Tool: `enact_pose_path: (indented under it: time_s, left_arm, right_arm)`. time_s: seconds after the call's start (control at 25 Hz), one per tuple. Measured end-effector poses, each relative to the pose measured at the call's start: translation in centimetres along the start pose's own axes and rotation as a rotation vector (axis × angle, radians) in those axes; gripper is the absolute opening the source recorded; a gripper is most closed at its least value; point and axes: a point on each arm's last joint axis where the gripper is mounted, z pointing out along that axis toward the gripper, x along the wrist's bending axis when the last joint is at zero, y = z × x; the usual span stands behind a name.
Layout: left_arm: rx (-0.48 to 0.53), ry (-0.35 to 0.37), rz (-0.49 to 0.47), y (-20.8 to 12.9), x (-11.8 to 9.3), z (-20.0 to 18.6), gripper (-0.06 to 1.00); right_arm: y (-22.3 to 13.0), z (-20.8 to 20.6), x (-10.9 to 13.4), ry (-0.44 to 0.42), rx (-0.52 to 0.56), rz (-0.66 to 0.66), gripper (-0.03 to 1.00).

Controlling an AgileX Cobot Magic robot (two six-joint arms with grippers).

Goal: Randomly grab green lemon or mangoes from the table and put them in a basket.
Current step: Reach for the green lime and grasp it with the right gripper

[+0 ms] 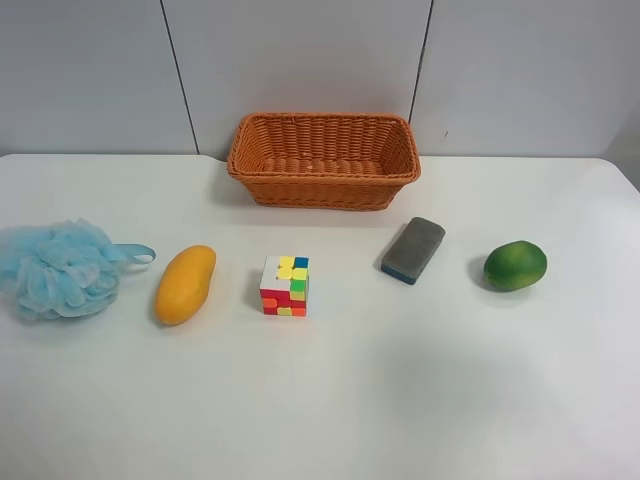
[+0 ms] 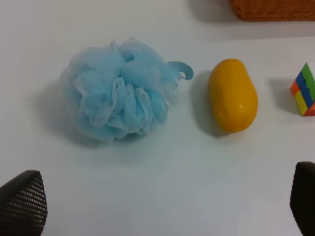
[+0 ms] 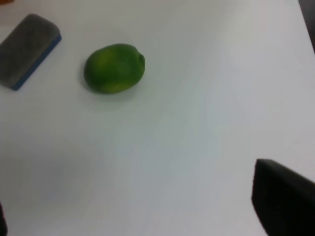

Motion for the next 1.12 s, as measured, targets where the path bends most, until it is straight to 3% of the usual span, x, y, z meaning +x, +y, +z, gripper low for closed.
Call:
enact_pose_path:
  time_s: [0.28,0.48,0.6,1.12]
  left_arm:
    - [0.0,0.0,0.0,0.0,0.0,0.0,0.99]
    - [0.0,0.0,0.0,0.0,0.0,0.0,0.99]
    - [0.0,0.0,0.0,0.0,0.0,0.0,0.99]
    - [0.0,0.0,0.0,0.0,0.0,0.0,0.99]
  right_arm:
    - [7.0,4.9,0.5,-0.017,0.231,-0.003,0.99]
    - [9.9,10.2,0.8,-0.015,0.379,-0.062,0.99]
    - [10.7,13.6,0.8,-0.01,0.456,-0.101,0.99]
    - [9.5,25.7,0.5,-0.031,0.578,-0.184,0.99]
